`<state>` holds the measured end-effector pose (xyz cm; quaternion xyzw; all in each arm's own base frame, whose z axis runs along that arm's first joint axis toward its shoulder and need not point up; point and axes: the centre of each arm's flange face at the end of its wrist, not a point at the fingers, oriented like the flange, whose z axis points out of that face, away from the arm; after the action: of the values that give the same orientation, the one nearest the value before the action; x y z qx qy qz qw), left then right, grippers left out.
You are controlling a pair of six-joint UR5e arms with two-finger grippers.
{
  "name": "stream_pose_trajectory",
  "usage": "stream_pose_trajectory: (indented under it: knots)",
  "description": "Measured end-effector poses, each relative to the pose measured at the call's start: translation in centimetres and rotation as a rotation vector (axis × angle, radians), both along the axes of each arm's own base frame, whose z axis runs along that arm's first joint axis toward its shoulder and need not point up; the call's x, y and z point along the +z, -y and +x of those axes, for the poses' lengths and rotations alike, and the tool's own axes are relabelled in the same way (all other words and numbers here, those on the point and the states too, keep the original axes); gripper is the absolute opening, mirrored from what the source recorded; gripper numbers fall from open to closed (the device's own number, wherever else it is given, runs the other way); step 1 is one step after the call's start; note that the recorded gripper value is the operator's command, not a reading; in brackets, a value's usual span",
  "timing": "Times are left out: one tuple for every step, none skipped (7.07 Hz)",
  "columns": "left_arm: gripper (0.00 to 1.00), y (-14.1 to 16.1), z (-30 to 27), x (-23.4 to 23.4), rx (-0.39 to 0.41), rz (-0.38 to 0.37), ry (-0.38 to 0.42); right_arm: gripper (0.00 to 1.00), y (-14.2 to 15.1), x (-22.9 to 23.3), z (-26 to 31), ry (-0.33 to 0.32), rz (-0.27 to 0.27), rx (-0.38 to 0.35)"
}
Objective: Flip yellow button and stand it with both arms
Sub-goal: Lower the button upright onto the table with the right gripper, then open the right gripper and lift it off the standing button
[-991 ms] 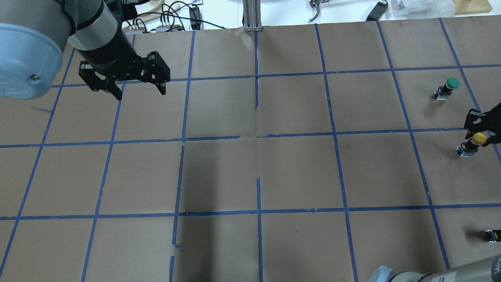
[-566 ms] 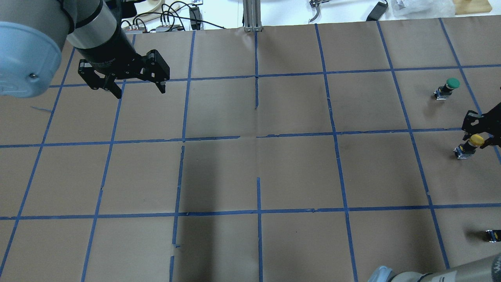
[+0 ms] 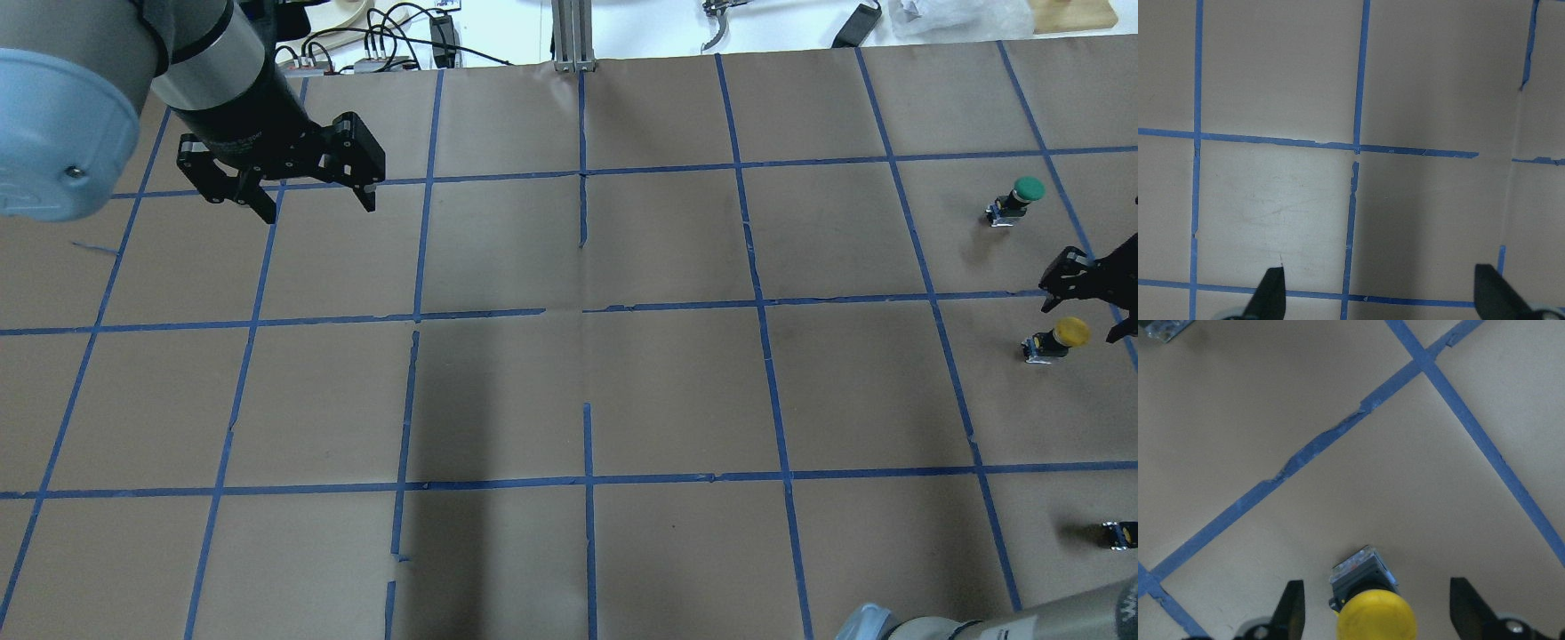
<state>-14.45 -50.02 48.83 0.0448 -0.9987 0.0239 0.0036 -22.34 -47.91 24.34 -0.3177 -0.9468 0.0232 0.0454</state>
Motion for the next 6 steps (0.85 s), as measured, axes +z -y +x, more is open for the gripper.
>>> stream_pose_trajectory:
  knots:
    - [1.0, 0.0, 0.0, 0.0, 0.0, 0.0, 0.0, 1.0, -0.2, 1.2, 0.3, -0.002, -0.001, 0.032]
    - [1.0, 0.0, 0.0, 0.0, 0.001, 0.0, 0.0, 1.0, -0.6, 3.3, 1.0, 0.009, 0.014, 0.079]
    - [1.0, 0.0, 0.0, 0.0, 0.001, 0.0, 0.0, 1.0, -0.8, 6.4, 2.3, 0.032, 0.04, 0.12]
    - [1.0, 0.0, 0.1, 0.0, 0.001, 0.0, 0.0, 1.0, -0.5, 10.2, 4.4, 0.065, 0.077, 0.165]
    - [1.0, 0.1, 0.1, 0.1, 0.001, -0.001, 0.0, 1.0, 0.0, 14.0, 7.3, 0.097, 0.12, 0.216]
    - [1.0, 0.1, 0.1, 0.1, 0.001, -0.003, 0.0, 1.0, 0.1, 18.0, 10.9, 0.116, 0.151, 0.278]
